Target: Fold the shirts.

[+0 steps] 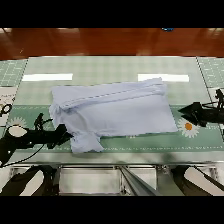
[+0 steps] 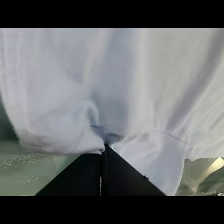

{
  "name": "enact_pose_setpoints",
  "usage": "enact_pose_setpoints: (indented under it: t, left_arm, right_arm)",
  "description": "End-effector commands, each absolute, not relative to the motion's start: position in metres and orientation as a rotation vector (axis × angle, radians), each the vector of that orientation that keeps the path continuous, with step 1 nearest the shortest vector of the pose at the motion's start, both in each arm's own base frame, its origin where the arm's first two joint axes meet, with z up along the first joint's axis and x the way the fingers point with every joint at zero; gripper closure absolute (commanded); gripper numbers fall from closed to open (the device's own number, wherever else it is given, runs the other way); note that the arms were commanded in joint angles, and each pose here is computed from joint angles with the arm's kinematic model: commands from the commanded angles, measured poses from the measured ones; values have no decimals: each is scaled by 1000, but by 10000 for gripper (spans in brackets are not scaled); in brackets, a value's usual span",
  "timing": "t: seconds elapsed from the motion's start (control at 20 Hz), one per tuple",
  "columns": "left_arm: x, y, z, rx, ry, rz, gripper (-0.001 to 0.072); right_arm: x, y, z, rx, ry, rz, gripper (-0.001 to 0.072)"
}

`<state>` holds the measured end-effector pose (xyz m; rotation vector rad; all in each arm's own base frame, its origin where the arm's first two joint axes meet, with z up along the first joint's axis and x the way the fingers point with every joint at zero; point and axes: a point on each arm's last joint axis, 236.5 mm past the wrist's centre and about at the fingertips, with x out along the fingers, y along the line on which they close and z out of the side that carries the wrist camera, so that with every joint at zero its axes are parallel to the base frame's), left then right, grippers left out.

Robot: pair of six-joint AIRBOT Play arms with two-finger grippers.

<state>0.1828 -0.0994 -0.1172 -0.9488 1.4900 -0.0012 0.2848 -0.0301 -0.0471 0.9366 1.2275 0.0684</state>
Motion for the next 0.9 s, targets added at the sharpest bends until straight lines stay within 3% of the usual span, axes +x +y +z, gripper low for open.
enact_pose_setpoints:
  t: [0.0, 0.35, 0.55, 0.7, 0.75, 0.85]
  left_arm:
    - [185, -104, -112, -941, 1475, -41, 688]
    - [184, -105, -111, -941, 1477, -45, 688]
    - [184, -104, -111, -941, 1476, -45, 688]
    - [186, -103, -111, -923, 1464, -56, 688]
    - [185, -104, -111, -920, 1468, -62, 688]
    - [189, -104, -108, -910, 1461, -73, 688]
  right_arm:
    - [232, -51, -81, 940, 1418, -118, 294]
    - [220, -36, -99, 1018, 1495, -99, 294]
    - [241, -21, -101, 1121, 1447, -6, 294]
    - [249, -2, -111, 1107, 1477, 50, 294]
    - [252, 5, -115, 1081, 1484, 69, 329]
    - [261, 8, -113, 1013, 1472, 104, 667]
